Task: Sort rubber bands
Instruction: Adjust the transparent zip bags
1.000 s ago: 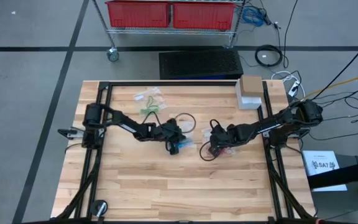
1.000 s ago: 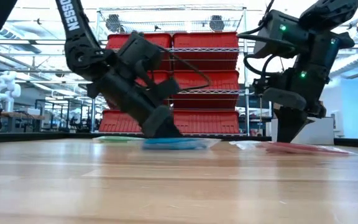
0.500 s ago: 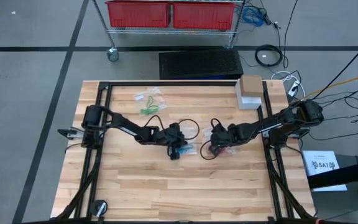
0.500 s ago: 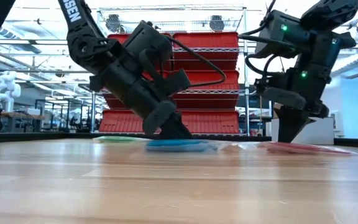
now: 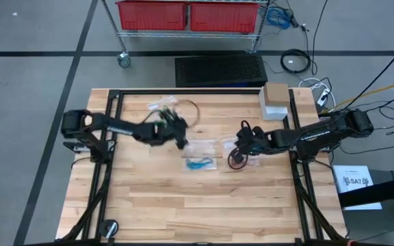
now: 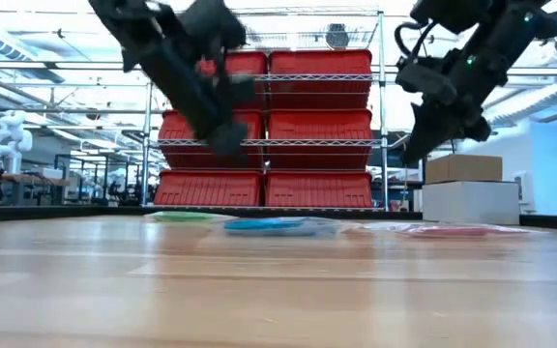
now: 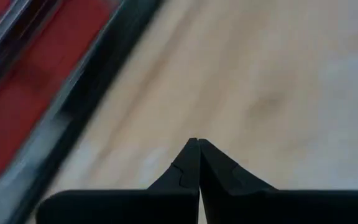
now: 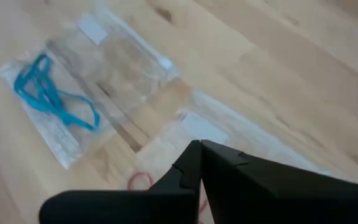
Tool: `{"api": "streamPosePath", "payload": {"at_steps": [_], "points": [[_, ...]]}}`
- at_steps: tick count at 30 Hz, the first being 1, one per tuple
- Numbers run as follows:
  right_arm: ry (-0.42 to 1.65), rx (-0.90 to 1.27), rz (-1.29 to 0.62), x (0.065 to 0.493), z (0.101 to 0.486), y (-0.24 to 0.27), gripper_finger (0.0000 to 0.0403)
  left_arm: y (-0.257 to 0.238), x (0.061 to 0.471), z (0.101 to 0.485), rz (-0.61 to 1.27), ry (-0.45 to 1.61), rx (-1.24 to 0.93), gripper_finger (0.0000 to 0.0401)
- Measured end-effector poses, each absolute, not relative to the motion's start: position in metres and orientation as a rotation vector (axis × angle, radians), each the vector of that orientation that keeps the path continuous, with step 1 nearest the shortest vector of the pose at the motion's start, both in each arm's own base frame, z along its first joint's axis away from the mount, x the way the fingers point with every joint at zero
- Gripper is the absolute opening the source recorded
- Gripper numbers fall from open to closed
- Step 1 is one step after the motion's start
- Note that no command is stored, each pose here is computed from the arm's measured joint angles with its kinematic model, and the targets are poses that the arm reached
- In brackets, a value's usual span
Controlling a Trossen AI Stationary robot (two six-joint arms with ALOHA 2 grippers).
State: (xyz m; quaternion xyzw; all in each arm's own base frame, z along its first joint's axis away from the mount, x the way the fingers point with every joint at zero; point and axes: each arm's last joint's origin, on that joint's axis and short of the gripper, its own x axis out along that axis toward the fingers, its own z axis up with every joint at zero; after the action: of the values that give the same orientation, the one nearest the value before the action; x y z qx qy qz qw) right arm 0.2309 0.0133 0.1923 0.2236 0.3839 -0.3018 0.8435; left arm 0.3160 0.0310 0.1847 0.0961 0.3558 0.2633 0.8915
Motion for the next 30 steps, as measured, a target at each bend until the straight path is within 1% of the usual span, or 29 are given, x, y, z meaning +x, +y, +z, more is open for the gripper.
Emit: {"api": "streamPosePath", "payload": {"at_steps": [2,4,8,11,14,18,23,30], "points": [[0.785,0.466,-0.641,0.229,0.197,0.013,0.0,0.054,0.303,0.18,0.721,0.845,0.199,0.0002],[0.775,0.46,-0.64,0.228,0.199,0.013,0.0,0.077,0.29,0.174,0.82,0.936,0.166,0.0002],[0.769,0.441,-0.649,0.228,0.199,0.013,0.0,0.117,0.269,0.156,0.954,1.033,0.084,0.0002],[0.768,0.436,-0.646,0.228,0.199,0.013,0.0,0.136,0.253,0.147,0.981,1.056,0.007,0.0002],[0.771,0.428,-0.642,0.228,0.2,0.013,0.0,0.145,0.238,0.134,0.877,1.122,-0.075,0.0002],[0.773,0.424,-0.64,0.228,0.2,0.013,0.0,0.141,0.228,0.124,0.738,1.174,-0.143,0.0002],[0.777,0.411,-0.634,0.228,0.2,0.013,0.0,0.114,0.224,0.12,0.601,1.356,-0.069,0.0002],[0.782,0.406,-0.627,0.228,0.199,0.013,0.0,0.061,0.225,0.123,0.45,1.487,0.034,0.0002]]}}
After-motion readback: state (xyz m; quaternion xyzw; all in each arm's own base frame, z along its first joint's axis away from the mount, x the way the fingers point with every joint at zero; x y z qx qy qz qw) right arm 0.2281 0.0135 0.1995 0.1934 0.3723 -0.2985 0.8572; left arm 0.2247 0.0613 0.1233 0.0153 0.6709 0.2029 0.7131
